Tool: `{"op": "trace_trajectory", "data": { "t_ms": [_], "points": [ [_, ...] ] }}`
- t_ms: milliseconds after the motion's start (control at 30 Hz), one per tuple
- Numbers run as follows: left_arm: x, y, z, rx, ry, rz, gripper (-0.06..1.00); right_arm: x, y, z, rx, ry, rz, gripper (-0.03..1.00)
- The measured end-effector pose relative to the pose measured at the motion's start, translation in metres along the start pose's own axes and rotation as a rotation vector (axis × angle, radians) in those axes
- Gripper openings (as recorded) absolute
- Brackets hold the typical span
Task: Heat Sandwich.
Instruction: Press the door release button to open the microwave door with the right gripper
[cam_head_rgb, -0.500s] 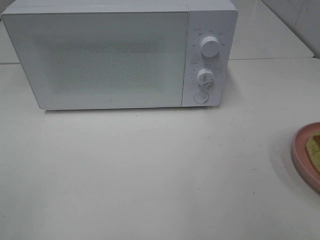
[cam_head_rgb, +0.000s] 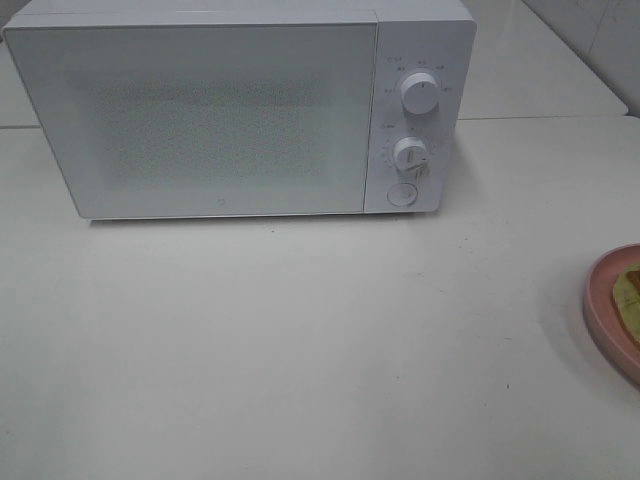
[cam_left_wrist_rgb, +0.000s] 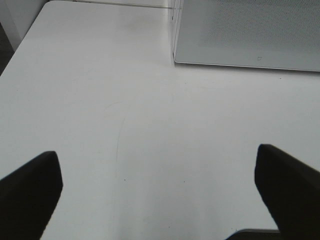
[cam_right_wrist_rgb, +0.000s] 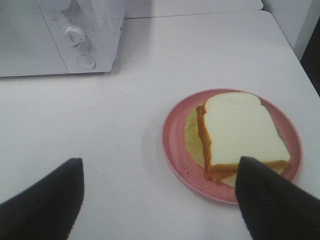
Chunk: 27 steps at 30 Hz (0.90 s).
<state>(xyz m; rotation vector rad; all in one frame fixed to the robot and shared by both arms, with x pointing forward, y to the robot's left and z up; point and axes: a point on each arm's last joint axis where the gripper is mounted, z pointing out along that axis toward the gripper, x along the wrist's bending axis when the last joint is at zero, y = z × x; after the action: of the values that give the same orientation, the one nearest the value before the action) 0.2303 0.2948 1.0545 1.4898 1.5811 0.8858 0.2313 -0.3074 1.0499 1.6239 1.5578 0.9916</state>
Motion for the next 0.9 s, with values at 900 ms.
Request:
{"op": "trace_trajectory", "data": {
  "t_ms": [900],
  "points": [
    [0.000, 0.000, 0.000, 0.000, 0.000, 0.000, 0.97, 0.014, 0.075, 0.046, -0.066, 0.008, -0.045, 0.76]
  ]
}}
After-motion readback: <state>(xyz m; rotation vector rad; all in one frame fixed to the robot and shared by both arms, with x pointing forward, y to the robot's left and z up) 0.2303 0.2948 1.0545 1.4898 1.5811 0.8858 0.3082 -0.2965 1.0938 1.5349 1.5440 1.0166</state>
